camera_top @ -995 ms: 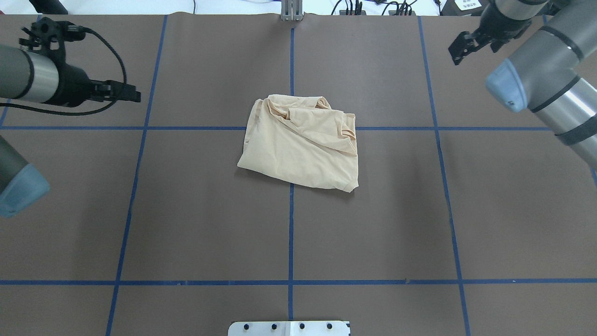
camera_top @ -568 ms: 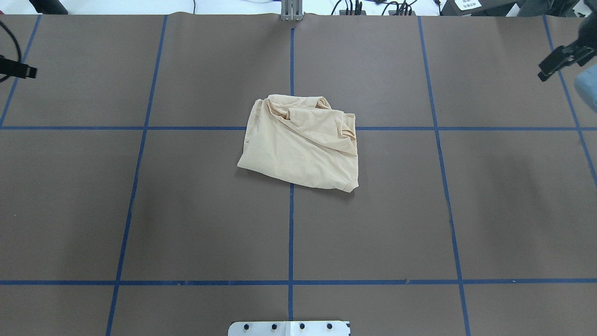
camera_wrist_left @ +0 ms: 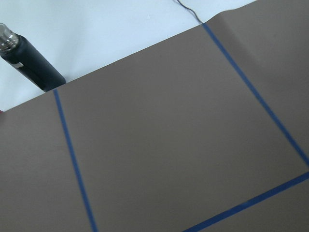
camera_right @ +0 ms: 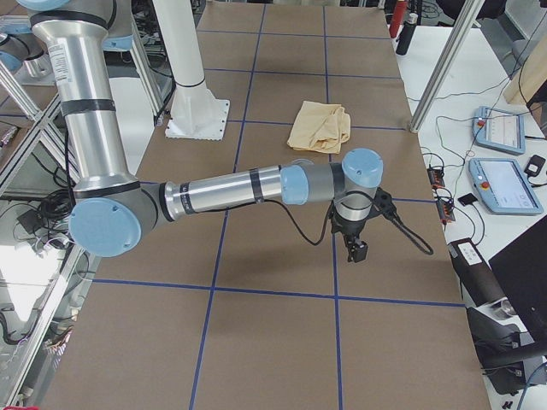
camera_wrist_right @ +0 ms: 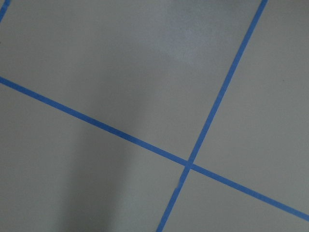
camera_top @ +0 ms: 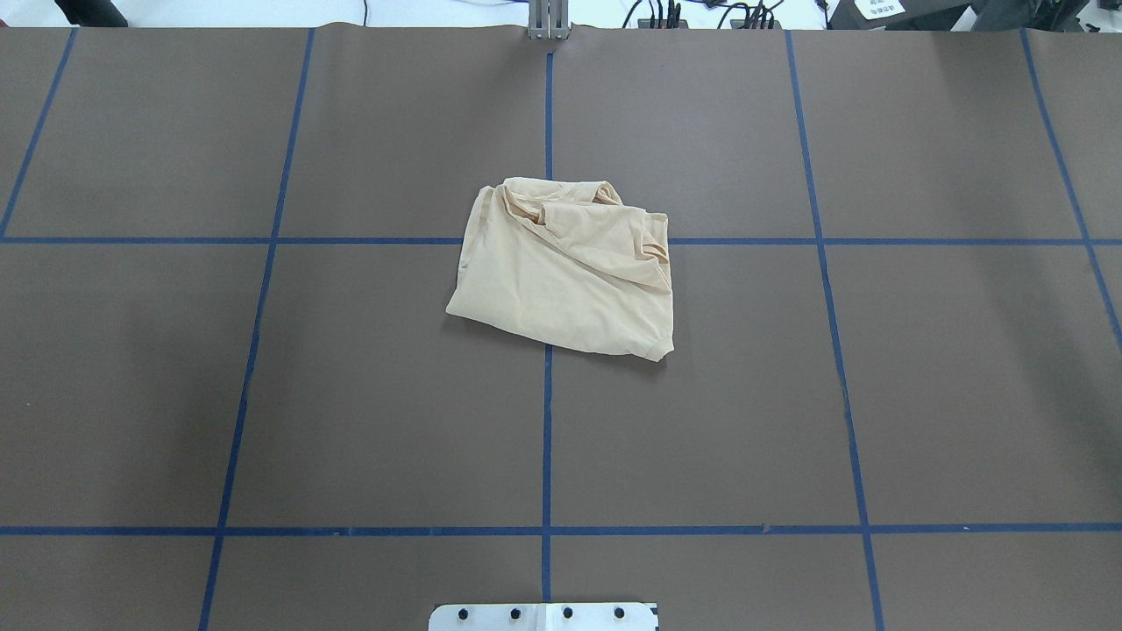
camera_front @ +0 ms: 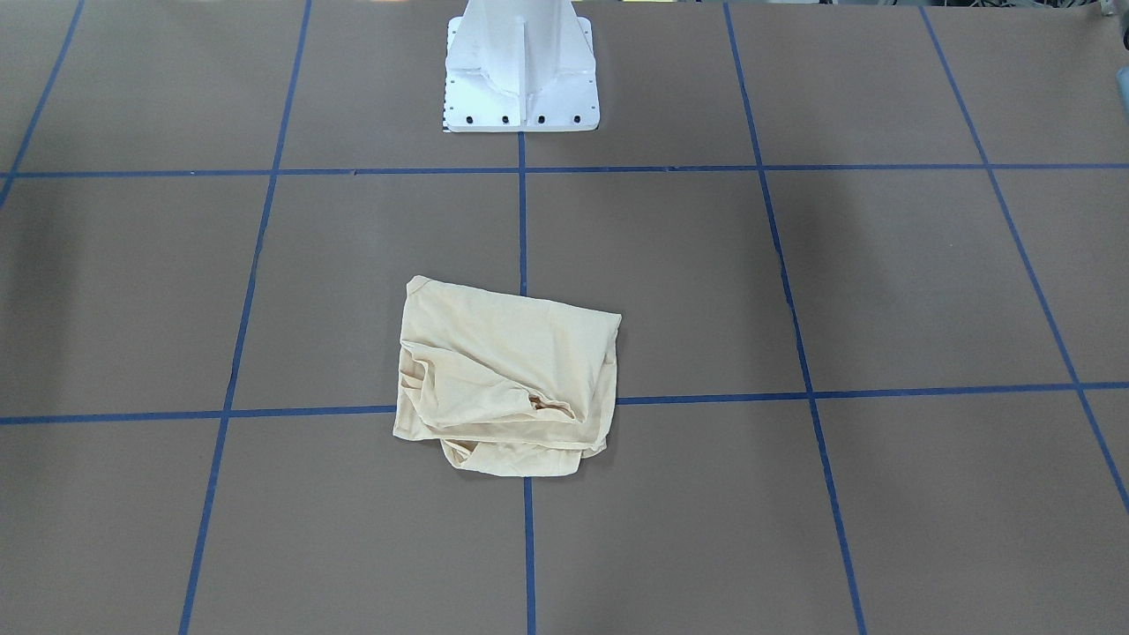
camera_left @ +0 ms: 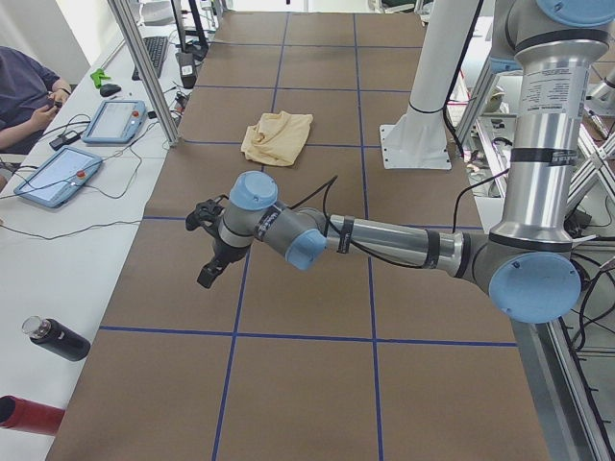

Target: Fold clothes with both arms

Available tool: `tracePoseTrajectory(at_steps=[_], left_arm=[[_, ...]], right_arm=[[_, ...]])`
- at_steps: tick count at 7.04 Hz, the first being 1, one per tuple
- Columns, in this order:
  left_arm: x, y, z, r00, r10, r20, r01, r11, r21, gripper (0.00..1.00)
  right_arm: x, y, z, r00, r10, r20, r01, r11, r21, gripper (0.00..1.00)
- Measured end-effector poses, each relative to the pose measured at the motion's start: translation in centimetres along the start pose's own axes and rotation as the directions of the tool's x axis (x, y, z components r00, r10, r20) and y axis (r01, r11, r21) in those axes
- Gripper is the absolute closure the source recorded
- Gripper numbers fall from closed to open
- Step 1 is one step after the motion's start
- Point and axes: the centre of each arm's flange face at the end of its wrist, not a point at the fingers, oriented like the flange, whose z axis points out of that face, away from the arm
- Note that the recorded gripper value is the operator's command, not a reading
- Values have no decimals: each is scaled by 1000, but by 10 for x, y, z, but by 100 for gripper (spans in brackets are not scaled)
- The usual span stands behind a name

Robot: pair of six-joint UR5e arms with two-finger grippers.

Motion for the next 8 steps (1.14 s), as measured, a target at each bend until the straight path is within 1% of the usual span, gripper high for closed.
tracePoseTrajectory(at_steps=[1, 2, 3, 4, 5, 6, 7, 8], left_arm=[[-20, 13, 3, 999, -28, 15, 29, 999, -36, 0], [-34, 23, 6, 999, -29, 21, 31, 995, -99, 0], [-42, 28, 7, 999, -31, 16, 33, 984, -176, 0], [-47, 28, 8, 998, -61, 10, 62, 966, -251, 0], [-50, 29, 10, 994, -109, 4, 104, 939, -328, 0], [-47, 33, 12, 985, -171, -22, 149, 908, -391, 0], [-41, 34, 13, 969, -235, -77, 182, 889, -420, 0], [-36, 36, 14, 952, -279, -129, 200, 882, -428, 0]], right_arm=[[16, 13, 10, 1000, 17, -21, -17, 1000, -18, 0], [31, 21, 21, 998, 39, -55, -42, 998, -53, 0], [41, 26, 30, 996, 56, -69, -61, 995, -77, 0], [44, 28, 34, 996, 72, -61, -77, 993, -91, 0], [44, 31, 38, 995, 98, -27, -100, 990, -104, 0], [42, 33, 41, 992, 124, 12, -121, 986, -114, 0], [41, 36, 44, 989, 145, 38, -139, 982, -125, 0], [41, 39, 46, 984, 170, 56, -160, 977, -141, 0]])
